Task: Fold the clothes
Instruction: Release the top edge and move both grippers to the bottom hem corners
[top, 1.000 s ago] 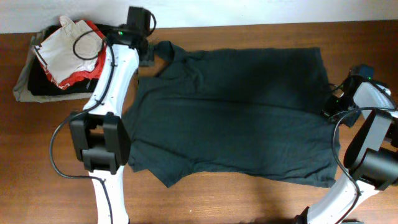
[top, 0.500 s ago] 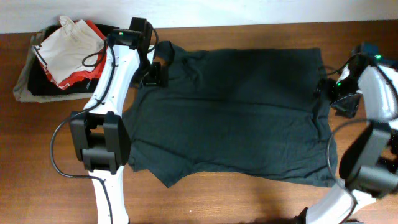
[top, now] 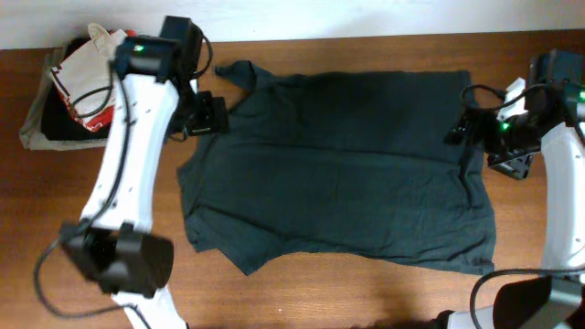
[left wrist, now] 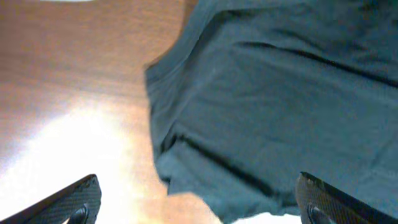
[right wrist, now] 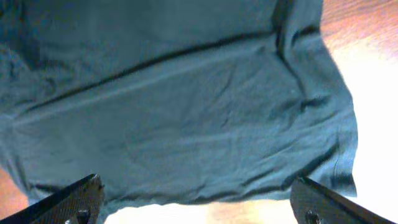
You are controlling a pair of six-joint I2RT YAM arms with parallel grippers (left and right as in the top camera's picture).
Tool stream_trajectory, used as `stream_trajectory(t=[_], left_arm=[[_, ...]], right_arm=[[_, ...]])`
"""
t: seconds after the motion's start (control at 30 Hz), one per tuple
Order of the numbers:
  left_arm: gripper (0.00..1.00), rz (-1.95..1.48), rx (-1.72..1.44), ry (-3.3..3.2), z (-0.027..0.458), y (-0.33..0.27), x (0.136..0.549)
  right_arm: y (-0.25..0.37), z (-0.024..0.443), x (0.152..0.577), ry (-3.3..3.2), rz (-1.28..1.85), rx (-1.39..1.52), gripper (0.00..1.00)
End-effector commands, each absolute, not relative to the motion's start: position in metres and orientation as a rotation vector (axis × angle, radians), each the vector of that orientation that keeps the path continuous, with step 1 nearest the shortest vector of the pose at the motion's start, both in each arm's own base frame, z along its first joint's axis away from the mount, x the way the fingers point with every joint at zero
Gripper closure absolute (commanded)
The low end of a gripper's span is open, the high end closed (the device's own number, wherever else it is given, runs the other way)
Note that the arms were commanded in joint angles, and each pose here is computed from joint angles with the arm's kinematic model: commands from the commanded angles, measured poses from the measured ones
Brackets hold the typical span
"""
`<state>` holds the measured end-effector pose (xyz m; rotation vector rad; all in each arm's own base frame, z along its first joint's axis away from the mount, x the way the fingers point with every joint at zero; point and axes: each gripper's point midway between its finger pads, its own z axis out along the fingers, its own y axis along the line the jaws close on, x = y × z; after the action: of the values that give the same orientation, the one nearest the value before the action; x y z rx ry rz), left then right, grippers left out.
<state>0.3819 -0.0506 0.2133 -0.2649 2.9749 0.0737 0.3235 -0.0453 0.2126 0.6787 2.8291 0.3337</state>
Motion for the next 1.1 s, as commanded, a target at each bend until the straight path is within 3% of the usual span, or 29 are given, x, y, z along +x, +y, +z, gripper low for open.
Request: stream_trajectory(t=[0.0,0.13,0.3,0.47,0.63,0.77,1.07], left_arm=[[0.01,0.195,-0.398,2.863,0.252,-0.037,0.357],[0.01,0.176,-0.360,2.811,0.281,-0.045,0.323],[0.01,0.175,-0.383,2.844,0.265,-0.050,0.272],[0.01,-0.111,-0.388,2.957,0.207,-0.080,0.230],[0.01,-0.436,-0.391,3.124,0.129,-0.115,0.193],[0.01,-0.408,-0.576,3.237,0.080,-0.110,0.161],[0.01,-0.239,-0.725,3.110,0.039,-0.090,0.174]], right_arm=[[-0.034,0.222,0.317,2.834,0.345,0.644,0.01],[-0.026,0.231,0.305,2.840,0.341,0.618,0.01],[-0.020,0.245,0.283,2.797,0.329,0.592,0.01],[-0.016,0.235,0.264,2.802,0.331,0.595,0.01],[-0.013,0.186,0.255,2.883,0.350,0.630,0.01],[-0.011,0.156,0.251,2.916,0.367,0.644,0.01],[-0.010,0.150,0.264,2.869,0.392,0.621,0.01]])
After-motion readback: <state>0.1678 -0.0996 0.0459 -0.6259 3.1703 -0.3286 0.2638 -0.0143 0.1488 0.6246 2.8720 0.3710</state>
